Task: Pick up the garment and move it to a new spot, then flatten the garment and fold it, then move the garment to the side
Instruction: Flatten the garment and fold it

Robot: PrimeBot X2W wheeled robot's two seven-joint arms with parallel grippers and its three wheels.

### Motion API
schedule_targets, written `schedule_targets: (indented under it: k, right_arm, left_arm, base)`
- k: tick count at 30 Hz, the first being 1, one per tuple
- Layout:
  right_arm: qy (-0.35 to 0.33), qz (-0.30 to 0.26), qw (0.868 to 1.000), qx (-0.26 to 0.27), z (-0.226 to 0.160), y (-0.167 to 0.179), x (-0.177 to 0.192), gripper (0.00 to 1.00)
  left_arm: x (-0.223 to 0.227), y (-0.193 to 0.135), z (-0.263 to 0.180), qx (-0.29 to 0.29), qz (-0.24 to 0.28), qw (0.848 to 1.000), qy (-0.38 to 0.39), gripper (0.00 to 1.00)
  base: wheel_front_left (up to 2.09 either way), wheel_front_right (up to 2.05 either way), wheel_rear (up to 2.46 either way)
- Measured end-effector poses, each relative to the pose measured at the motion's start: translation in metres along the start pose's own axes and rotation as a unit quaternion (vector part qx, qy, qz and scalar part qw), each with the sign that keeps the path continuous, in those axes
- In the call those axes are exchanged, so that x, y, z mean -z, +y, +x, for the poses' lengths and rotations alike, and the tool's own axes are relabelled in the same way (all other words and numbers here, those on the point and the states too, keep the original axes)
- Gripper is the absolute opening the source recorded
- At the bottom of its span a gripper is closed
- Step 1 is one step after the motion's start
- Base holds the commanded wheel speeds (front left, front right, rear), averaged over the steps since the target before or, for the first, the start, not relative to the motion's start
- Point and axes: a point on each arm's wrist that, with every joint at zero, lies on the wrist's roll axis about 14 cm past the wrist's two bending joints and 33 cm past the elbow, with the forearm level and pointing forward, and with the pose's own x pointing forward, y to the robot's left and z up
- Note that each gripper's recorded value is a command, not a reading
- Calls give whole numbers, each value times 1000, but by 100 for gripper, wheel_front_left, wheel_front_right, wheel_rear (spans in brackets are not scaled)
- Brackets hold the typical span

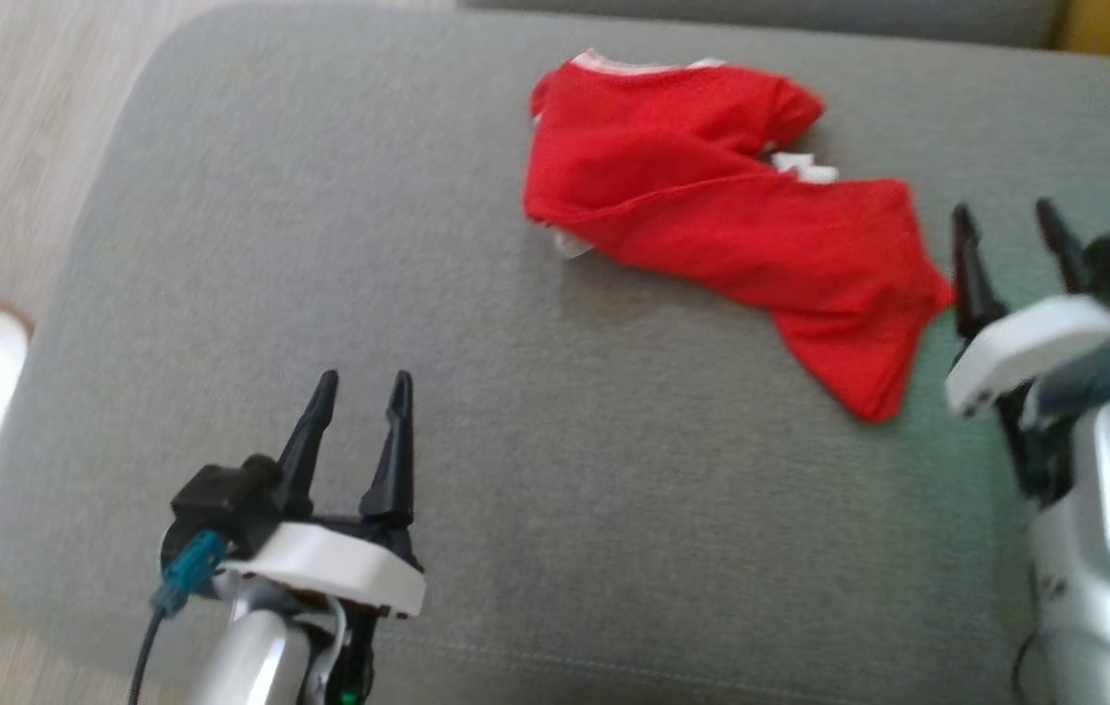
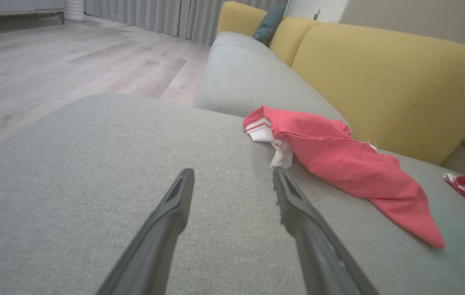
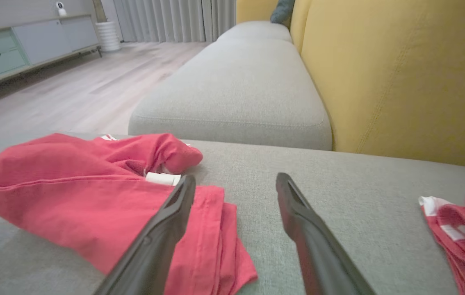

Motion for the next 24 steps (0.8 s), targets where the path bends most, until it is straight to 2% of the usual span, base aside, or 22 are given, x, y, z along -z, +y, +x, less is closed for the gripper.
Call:
schedule_targets:
  k: [4,8,16,17,18,19,20,21,24]
  right_arm:
    - [59,-1,998,-8,32,-2,20,100]
    - [117,21,992,-29,57,12,48,100]
    - [194,52,977,-65,81,35,86,100]
    - [196,57,976,-69,82,38,87,87]
    - [197,63,976,-73,83,41,87,58]
    - [196,67,975,-77,84,44,86,42]
    - [197,71,975,-80,84,45,86,18]
    - [198,73,974,-82,83,46,86,0]
    - [182,76,977,-80,84,40,79,0]
  left_arm:
    - [7,11,2,-17,1,1000,10,100]
    - [11,23,4,-37,5,999,18,100]
    - [16,43,6,-66,11,997,26,100]
    - [16,44,7,-67,14,997,25,100]
    - [15,44,8,-67,16,997,25,100]
    - [16,44,8,-65,16,997,25,100]
    - [16,43,9,-64,18,997,25,100]
    - [16,42,9,-62,17,998,25,100]
    - [16,39,11,-56,20,998,25,100]
  base:
    - [0,0,0]
    - [0,0,0]
    - [0,0,0]
    - [0,0,0]
    - [0,0,0]
    - [0,0,0]
    - [0,0,0]
    - [0,0,0]
    - [0,0,0]
